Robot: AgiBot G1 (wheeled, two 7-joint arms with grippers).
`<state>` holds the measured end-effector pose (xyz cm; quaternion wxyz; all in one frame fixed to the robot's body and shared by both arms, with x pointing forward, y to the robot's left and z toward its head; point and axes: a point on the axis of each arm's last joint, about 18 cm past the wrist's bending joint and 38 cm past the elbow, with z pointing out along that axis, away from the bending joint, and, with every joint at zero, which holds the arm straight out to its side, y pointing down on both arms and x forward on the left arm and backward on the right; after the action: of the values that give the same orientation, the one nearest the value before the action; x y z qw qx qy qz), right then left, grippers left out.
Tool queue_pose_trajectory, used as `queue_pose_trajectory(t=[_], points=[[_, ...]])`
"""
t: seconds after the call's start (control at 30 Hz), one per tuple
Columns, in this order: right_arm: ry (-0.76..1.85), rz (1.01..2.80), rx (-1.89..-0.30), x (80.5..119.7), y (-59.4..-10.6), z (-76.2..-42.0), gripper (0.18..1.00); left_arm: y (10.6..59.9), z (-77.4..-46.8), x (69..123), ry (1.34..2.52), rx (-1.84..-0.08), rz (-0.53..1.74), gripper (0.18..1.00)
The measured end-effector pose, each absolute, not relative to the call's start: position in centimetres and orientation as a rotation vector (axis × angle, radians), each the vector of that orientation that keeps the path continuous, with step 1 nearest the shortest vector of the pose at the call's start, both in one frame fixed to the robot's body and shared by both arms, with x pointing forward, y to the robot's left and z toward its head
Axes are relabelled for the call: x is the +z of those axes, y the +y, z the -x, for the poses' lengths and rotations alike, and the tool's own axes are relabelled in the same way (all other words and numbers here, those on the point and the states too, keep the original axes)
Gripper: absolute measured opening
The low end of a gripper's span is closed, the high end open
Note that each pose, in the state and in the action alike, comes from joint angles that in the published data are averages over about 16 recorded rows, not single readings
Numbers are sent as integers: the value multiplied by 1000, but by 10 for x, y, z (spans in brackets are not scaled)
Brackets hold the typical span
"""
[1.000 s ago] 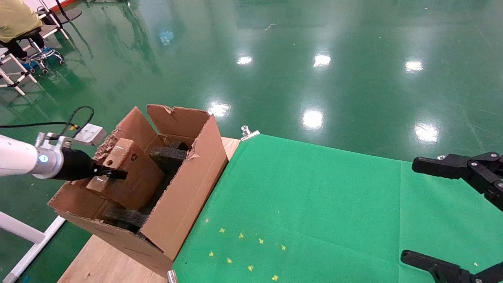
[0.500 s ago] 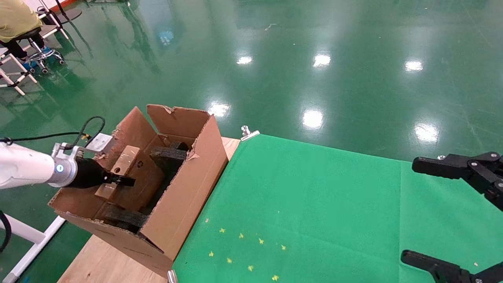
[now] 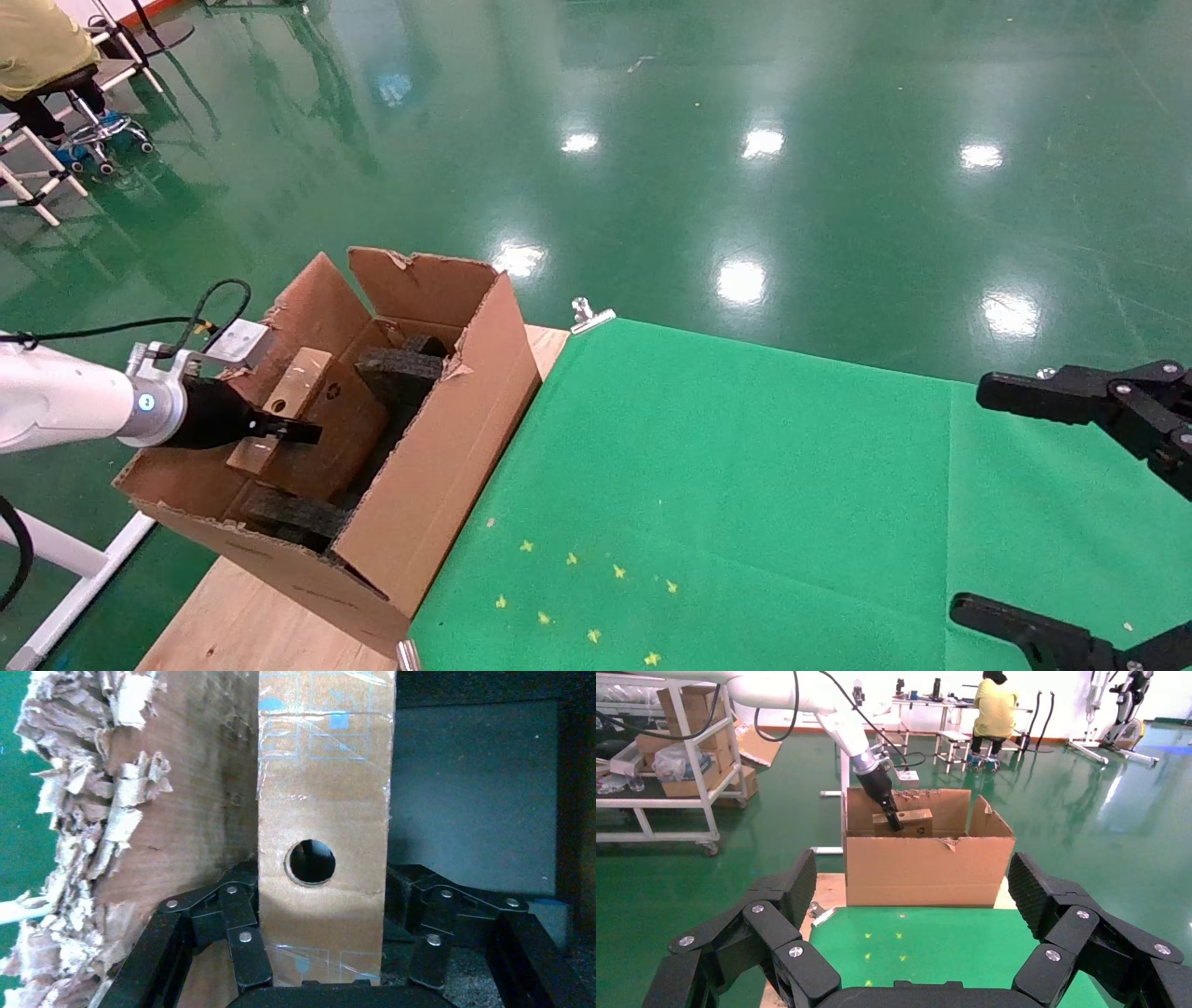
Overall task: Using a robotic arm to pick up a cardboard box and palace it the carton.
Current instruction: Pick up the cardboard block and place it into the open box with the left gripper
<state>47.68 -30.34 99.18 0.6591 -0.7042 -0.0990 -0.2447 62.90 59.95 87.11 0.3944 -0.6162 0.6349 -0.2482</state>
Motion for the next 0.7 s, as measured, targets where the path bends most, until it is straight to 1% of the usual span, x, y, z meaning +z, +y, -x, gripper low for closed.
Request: queue_pose_trajectory(t=[0.13, 0.33, 0.5, 0.7], points=[[-224, 1594, -554, 992, -303, -477, 1001, 600, -629, 872, 1610, -632, 1561, 309], [-224, 1594, -554, 992, -303, -477, 1001, 600, -628, 876, 1609, -637, 1556, 372], [-224, 1594, -554, 992, -303, -477, 1001, 600, -628, 880, 1606, -647, 1551, 454], [-224, 1594, -554, 992, -303, -477, 1001, 600, -628, 891, 1598, -674, 1537, 591]])
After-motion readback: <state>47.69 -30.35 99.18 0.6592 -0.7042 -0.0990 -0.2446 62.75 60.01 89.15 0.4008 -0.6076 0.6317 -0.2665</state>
